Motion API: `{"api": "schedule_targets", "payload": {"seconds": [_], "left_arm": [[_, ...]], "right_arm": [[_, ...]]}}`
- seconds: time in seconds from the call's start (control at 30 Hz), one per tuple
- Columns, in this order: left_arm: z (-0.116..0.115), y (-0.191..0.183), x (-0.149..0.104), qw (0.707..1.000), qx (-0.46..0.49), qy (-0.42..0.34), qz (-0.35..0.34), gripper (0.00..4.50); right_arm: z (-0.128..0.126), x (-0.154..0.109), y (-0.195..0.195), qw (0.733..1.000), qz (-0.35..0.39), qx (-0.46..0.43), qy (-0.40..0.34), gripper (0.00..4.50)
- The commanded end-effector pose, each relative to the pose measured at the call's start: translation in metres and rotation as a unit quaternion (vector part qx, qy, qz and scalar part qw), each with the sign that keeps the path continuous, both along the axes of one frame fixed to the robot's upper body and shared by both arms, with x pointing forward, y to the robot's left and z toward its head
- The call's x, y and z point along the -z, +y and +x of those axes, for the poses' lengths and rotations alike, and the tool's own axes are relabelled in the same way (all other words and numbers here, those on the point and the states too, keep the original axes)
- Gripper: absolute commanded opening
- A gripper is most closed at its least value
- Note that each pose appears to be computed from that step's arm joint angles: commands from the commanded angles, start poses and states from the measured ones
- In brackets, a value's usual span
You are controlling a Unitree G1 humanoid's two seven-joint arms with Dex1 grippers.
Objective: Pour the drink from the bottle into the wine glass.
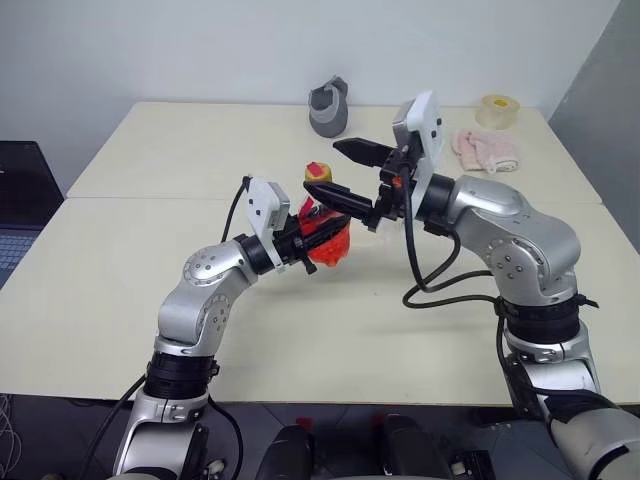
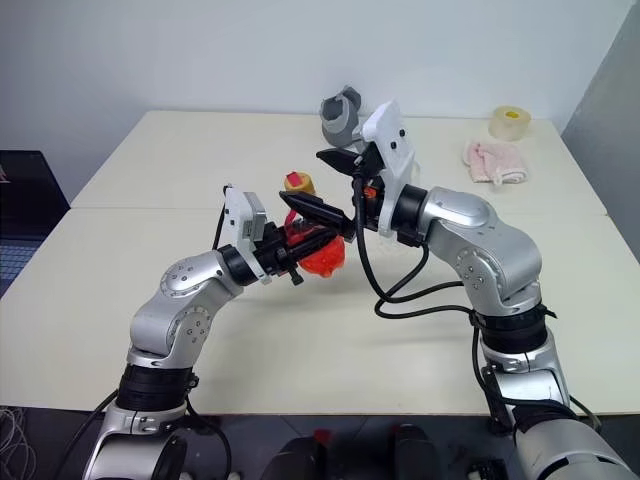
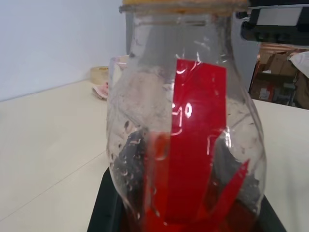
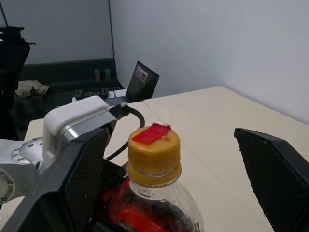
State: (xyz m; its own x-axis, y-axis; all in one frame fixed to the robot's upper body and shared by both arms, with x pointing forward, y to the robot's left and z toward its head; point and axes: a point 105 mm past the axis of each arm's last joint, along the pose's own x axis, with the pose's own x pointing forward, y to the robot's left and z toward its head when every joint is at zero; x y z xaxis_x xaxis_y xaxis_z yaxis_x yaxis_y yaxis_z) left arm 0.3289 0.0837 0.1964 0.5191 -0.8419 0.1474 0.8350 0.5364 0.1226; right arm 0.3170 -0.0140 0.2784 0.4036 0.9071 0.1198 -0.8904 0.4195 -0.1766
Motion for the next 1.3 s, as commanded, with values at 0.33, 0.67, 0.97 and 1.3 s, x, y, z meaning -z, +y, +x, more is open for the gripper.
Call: {"api": "schedule_targets", "payload": {"seconds": [0.33,0.67,0.97,1.3], "left_arm": [[-0.006,0.000,-0.013,1.000,0.006,-0.027,-0.006,1.04],[-0.008,0.001,-0.011,1.000,0.004,-0.024,-0.004,1.04],[-0.007,-0.005,-0.012,1.000,0.015,-0.026,-0.006,1.04],[-0.010,-0.007,-0.011,0.999,0.023,-0.027,-0.007,1.04]], "right_arm": [[0.008,-0.017,-0.008,0.999,0.013,0.026,-0.032,4.46],[0.010,-0.001,-0.054,0.996,-0.038,0.082,-0.027,4.46],[-0.017,-0.005,-0.032,1.000,-0.005,-0.003,-0.001,4.46],[-0.017,-0.008,-0.003,0.999,0.014,-0.033,0.009,4.46]]}}
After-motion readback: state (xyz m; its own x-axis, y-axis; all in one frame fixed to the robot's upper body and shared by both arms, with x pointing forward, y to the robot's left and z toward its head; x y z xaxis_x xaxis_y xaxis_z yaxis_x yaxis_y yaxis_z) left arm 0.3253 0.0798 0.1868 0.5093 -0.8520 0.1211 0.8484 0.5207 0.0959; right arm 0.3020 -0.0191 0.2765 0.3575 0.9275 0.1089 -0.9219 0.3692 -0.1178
